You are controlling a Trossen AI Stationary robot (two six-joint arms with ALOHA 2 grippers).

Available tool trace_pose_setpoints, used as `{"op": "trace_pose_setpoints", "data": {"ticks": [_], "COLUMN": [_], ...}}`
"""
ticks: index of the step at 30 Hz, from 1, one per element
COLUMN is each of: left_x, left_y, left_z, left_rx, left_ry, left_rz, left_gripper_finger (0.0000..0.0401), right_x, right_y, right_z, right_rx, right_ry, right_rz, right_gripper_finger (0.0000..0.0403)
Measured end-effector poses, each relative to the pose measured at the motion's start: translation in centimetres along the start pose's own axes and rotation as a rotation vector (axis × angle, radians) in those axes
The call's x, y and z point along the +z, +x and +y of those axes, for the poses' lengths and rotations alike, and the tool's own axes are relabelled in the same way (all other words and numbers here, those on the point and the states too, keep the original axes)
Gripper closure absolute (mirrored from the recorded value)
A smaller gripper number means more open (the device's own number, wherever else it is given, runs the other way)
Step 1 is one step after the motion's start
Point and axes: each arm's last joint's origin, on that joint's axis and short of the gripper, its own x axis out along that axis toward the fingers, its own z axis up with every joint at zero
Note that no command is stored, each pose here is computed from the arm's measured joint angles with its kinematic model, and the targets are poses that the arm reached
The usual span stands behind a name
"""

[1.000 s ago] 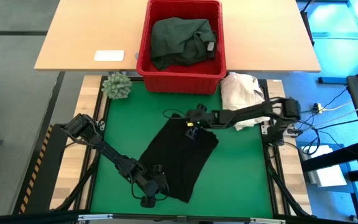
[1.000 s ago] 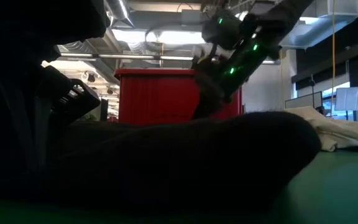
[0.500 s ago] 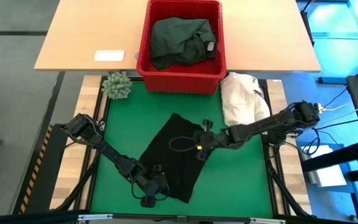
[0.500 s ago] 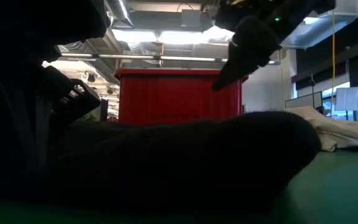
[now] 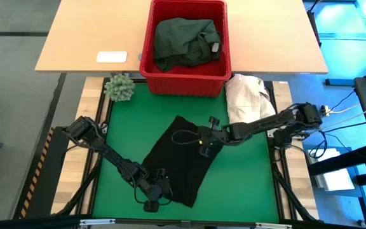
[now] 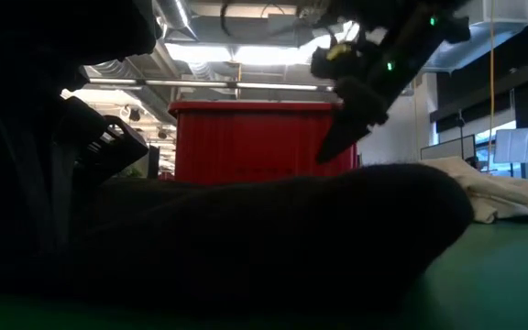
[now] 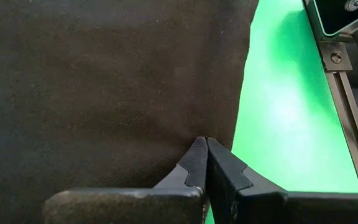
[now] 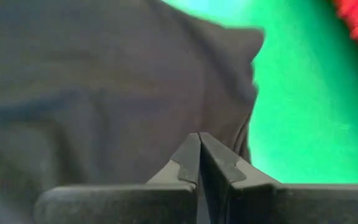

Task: Fold laundry
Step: Fold the black shirt

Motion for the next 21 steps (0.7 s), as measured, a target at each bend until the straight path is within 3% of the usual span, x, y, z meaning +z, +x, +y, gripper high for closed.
{"op": "trace_pose_setpoints", "data": {"ticks": [4,11,16,21], "left_x": [0.0,0.0,0.0,0.0], "left_y": [0.0,0.0,0.0,0.0], "left_z": [0.0,0.0,0.0,0.0], "left_rx": [0.001,-0.005,-0.005,-0.004], "left_ry": [0.0,-0.001,-0.001,-0.002], "left_rz": [0.0,0.004,0.004,0.003], "left_gripper_finger": [0.0401,0.0401,0.0401,0.0401], "right_x": [-1.4,-4.3,-4.3,-1.8], "right_y": [2.1,4.5,3.8,0.5], "right_z": [-0.6,-3.7,-4.7,-3.2], "right_rx": [0.006,-0.096,-0.106,0.023], "right_ry": [0.016,0.118,0.133,0.081], "right_rz": [0.037,0.154,0.153,0.012], "right_gripper_finger": [0.0393,0.0393,0.0393,0.0393]}}
